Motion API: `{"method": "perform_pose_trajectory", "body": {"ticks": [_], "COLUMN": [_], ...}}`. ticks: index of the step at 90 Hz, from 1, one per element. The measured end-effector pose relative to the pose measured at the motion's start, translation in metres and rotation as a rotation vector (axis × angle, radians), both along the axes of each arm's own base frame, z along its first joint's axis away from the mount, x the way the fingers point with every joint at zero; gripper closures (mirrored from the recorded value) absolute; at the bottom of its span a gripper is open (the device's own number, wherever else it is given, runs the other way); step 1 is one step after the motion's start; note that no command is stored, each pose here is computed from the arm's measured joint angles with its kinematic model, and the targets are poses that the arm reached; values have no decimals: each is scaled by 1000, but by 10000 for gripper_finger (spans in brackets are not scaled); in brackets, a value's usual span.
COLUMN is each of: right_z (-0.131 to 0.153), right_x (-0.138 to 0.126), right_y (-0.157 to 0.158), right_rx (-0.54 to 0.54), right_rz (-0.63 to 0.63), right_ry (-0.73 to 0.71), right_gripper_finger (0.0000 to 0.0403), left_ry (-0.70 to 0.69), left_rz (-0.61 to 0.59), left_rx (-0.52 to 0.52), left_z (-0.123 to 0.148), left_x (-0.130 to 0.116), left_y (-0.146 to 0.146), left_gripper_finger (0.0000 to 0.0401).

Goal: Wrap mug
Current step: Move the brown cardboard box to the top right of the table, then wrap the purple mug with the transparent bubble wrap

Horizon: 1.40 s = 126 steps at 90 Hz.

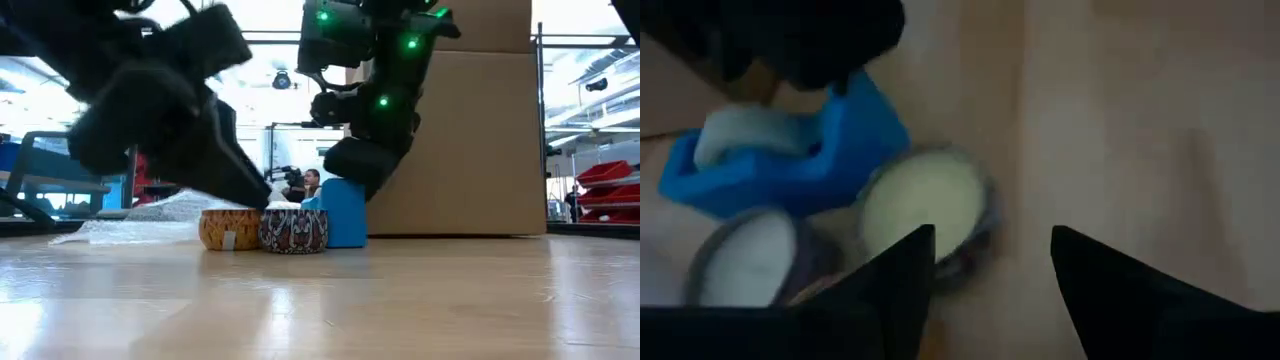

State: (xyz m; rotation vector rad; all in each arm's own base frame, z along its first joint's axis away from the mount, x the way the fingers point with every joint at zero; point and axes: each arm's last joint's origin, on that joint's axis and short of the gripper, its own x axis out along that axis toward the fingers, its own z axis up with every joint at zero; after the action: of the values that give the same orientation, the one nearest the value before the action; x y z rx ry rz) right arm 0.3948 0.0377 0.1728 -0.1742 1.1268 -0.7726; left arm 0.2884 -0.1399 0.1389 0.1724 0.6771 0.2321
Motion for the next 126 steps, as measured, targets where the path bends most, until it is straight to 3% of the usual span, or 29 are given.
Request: {"method": "perform_pose_trajectory", "body": {"ticks": [13,27,37,54,68,80,94,109,117,126], "right_z": [14,29,45,53,50,37,12,1,4,7], "right_x": [-13,-28,-38,-49,-46,-43,-50,-56,-56,-55], "right_y": [18,52,78,123,149,160,163,164,168,173], "right_rx": [-48,-74,-65,-66,-32,-19,6,39,34,32], "right_rz": [36,133,228,367,446,520,605,619,645,678], "right_ry": [29,36,-16,-113,-279,-396,-427,-411,-427,-459], "right_gripper_finger": [330,330,330,330,330,330,330,330,330,330], "left_ry": [39,56,47,176,285,414,733,880,912,918], "left_rz": [51,-8,-20,-18,-57,5,182,318,351,383], "left_rx": [-24,-19,1,26,-83,-163,-440,-632,-651,-590], "left_z": [-4,-3,12,51,99,133,149,151,151,152], "left_x": [-7,-15,-11,-5,2,-9,-36,-55,-67,-87], "left_y": [-1,-16,-22,-35,-44,-46,-51,-71,-83,-93], "left_gripper_finger": [213,213,213,213,213,213,213,213,213,213]}}
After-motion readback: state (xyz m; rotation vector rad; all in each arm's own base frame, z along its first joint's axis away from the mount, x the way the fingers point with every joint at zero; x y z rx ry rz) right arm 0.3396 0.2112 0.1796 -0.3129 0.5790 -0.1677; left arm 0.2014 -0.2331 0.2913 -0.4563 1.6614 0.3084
